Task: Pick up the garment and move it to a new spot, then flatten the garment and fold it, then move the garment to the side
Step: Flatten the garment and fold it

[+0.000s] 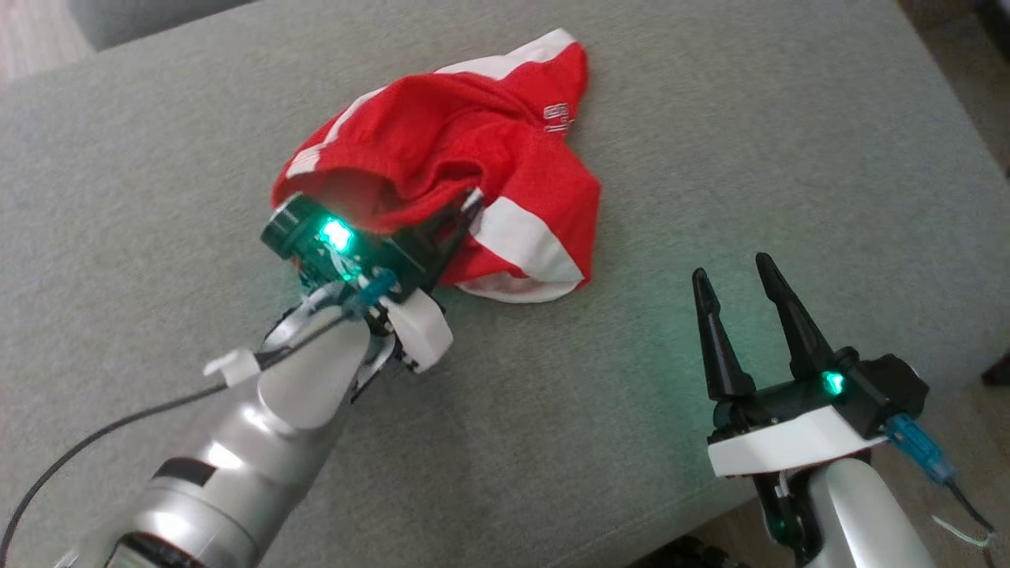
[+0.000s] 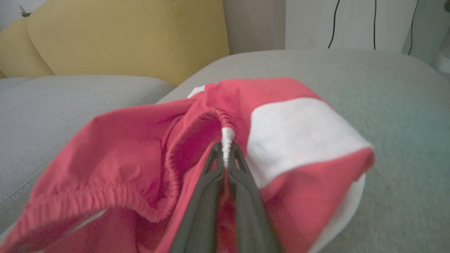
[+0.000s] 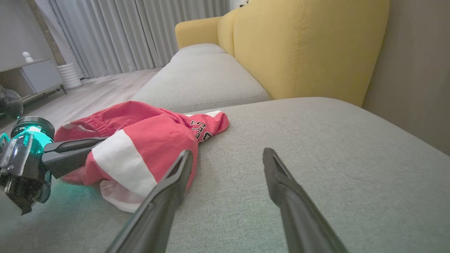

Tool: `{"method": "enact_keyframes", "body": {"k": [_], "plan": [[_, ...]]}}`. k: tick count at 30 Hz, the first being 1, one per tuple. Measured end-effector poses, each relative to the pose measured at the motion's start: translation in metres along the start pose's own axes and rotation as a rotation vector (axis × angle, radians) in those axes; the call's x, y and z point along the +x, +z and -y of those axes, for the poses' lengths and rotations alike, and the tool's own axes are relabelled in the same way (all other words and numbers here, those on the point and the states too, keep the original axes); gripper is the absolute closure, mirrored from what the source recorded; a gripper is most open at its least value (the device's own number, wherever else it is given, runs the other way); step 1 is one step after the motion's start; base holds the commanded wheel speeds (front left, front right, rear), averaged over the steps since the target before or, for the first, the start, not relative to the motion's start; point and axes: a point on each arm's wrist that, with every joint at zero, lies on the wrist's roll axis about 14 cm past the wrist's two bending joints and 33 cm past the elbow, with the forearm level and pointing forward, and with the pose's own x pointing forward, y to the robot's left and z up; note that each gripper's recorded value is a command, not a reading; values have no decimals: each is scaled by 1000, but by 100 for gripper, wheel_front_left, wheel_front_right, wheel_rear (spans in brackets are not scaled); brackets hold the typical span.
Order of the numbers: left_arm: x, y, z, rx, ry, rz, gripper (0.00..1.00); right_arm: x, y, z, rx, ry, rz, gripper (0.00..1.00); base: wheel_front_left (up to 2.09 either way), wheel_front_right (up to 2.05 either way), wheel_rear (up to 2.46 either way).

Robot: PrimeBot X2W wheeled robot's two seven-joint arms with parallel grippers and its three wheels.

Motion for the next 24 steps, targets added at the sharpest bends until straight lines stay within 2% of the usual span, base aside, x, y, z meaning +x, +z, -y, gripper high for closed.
{"method": "enact_keyframes", "body": {"k": [3,8,14,18,21,24], "plan": [[6,23,2,-70,4,57,100,-6,7,5,8,-20,22,0,0,0,0],[16,106,8,-175,-30,216,100,-20,18,8,29,-33,61,0,0,0,0],[-3,241,-9,-154,-51,470,100,-49,20,9,71,-54,83,0,0,0,0],[-29,313,-12,-100,-32,602,100,-61,24,7,85,-52,113,0,0,0,0],[-44,335,-18,-67,15,619,100,-63,26,1,83,-32,124,0,0,0,0],[-51,308,-34,-91,81,529,100,-59,28,-7,79,-1,128,0,0,0,0]]}}
